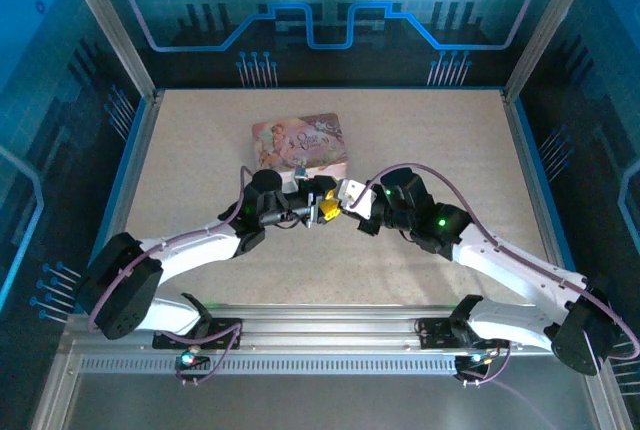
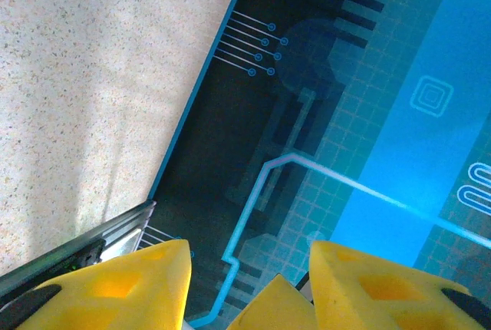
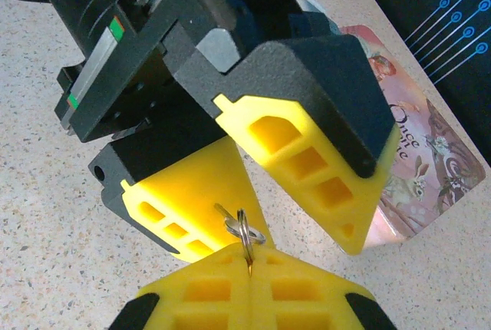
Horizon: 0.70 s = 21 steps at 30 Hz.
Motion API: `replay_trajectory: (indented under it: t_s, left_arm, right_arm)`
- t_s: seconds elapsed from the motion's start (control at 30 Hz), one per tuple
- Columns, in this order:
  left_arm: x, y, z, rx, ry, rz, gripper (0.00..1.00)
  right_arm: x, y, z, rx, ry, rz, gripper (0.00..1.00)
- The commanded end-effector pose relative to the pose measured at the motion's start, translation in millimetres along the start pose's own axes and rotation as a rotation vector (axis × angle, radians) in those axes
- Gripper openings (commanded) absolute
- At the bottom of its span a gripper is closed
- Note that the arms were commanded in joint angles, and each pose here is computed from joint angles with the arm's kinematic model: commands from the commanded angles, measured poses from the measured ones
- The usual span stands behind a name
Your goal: Unlock the padlock with the key
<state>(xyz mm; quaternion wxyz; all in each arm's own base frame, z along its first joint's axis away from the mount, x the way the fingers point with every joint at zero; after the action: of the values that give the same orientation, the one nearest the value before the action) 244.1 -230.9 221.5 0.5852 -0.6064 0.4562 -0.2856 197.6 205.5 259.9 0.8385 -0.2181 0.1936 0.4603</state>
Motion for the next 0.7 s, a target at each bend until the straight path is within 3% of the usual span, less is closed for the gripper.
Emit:
replay_trajectory:
  t_s: [0.0,0.4,0.67]
  left_arm:
    - [1.3,-1.2,-3.1,0.004,0.01,-0.02,0.43]
    - [1.6,2.0,-2.6,-0.002,0.005,-0.013,0.22]
    - [1.5,5.0,-2.4,0.006,0.001,-0.007,0.0]
  right_arm:
    - [-2.5,3.3,5.4,0.0,-0.018,0.006,0.0]
    - [-8.2,5.1,0.4,0.02,-0.023,-0.004,0.0]
    - [-9.6,6.2,-1.6,0.034,-0.018,0.003,0.0]
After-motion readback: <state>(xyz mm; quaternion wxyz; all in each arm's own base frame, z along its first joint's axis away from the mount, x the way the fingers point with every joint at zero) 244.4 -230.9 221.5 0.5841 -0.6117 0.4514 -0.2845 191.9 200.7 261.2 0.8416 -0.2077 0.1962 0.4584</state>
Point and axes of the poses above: each hand's point on the last joint's axis, 136 mm out from that joint toward the fingers, its own x axis out along the fingers, its own y axis along the line the jaws close on, z = x × y, the point moved 9 cm from there along -x, back along the fingers, and after that the axes turned 11 degrees about x, right-handed, at the moved point
